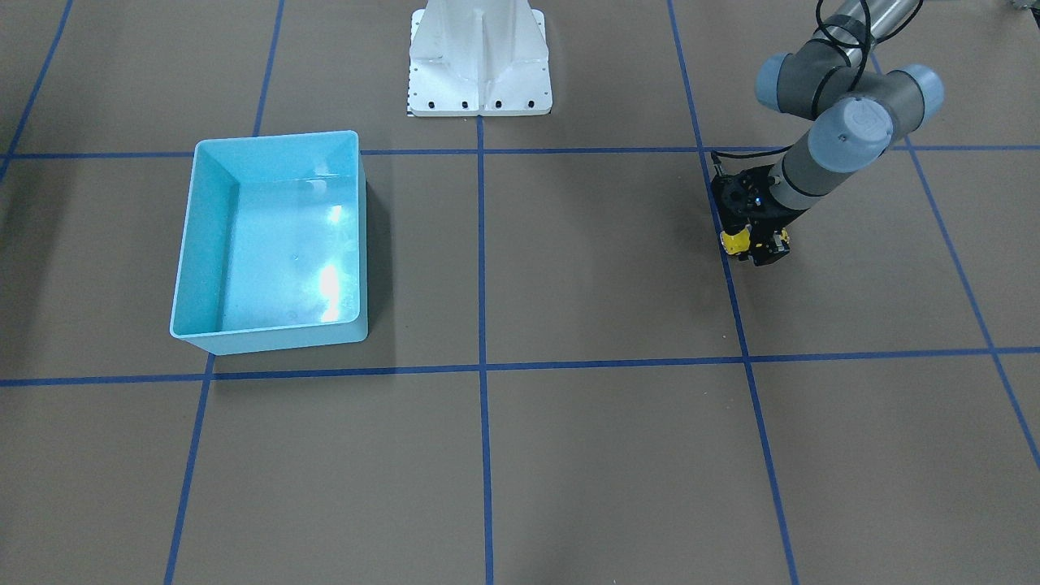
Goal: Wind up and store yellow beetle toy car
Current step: 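Press the car down and drag it backward toward the robot with the left gripper, then keep pressing the car and pull it farther back with the left gripper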
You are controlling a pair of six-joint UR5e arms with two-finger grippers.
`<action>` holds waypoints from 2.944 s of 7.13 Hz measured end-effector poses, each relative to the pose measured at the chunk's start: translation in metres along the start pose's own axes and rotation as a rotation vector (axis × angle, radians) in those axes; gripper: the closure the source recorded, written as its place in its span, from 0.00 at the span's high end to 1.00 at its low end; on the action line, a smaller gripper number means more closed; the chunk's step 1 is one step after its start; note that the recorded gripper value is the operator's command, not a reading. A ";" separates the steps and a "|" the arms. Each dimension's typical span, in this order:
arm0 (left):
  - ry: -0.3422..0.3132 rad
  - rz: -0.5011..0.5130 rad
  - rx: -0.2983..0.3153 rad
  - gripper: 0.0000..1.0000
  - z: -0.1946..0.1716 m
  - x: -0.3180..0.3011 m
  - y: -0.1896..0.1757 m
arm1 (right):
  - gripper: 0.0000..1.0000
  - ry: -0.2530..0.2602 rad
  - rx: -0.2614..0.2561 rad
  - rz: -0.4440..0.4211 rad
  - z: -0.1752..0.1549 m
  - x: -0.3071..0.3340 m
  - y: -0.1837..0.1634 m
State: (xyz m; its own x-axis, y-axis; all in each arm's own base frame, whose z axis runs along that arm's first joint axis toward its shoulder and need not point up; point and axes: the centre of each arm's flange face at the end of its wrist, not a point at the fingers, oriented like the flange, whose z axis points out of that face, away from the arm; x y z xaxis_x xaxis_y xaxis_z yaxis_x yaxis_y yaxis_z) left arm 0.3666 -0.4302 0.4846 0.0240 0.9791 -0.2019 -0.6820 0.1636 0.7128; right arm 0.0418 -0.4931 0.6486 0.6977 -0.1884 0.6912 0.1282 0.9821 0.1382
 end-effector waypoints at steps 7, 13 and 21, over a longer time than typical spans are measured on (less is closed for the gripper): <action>-0.019 0.033 0.055 0.00 -0.016 0.014 0.013 | 1.00 -0.002 -0.004 0.008 0.002 0.002 0.003; -0.057 0.117 0.148 0.00 -0.023 0.019 0.000 | 1.00 -0.004 -0.010 0.015 0.004 0.004 0.006; -0.031 0.169 0.219 0.00 0.000 0.011 0.009 | 1.00 -0.005 -0.013 0.018 0.006 0.005 0.007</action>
State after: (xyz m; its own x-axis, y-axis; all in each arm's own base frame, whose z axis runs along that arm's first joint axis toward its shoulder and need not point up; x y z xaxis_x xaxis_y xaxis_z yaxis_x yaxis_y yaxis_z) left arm 0.3610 -0.4181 0.4886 -0.0521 0.9974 -0.0500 -0.5038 0.0169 0.8636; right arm 0.0419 -0.4876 0.6572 0.6967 -0.1704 0.6968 0.1247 0.9854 0.1164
